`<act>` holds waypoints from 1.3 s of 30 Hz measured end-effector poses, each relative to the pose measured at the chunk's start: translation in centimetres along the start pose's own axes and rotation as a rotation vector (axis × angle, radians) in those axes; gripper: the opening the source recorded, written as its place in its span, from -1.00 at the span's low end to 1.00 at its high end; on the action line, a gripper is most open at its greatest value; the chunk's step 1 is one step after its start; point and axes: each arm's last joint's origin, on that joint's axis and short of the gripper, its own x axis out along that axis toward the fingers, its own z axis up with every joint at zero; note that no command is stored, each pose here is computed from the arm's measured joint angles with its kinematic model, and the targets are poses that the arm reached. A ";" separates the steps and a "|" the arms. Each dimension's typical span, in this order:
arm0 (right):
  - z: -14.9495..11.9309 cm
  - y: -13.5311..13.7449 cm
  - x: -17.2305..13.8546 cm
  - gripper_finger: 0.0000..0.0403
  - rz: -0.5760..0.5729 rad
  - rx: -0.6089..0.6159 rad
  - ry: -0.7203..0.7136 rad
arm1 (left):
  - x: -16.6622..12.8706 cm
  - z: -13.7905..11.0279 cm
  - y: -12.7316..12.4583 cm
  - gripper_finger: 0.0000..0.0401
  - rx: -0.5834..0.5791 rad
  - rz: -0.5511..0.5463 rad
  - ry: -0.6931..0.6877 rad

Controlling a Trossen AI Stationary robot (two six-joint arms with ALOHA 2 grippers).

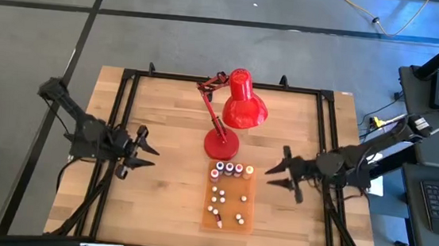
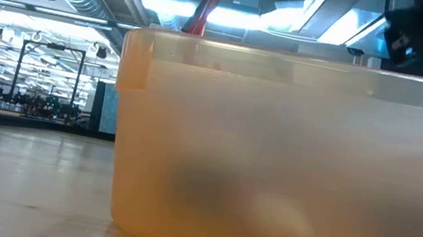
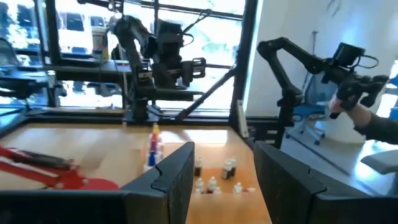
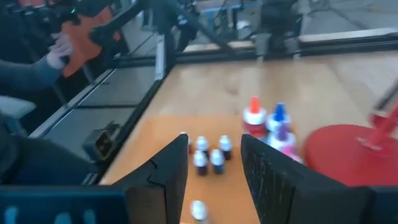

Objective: Pick & Place food coloring
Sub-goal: Return to Home Position

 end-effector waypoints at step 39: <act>-6.0 -9.2 -7.9 -0.25 -0.270 -0.060 -0.330 | -2.1 -2.9 7.1 -0.19 0.027 0.370 -0.005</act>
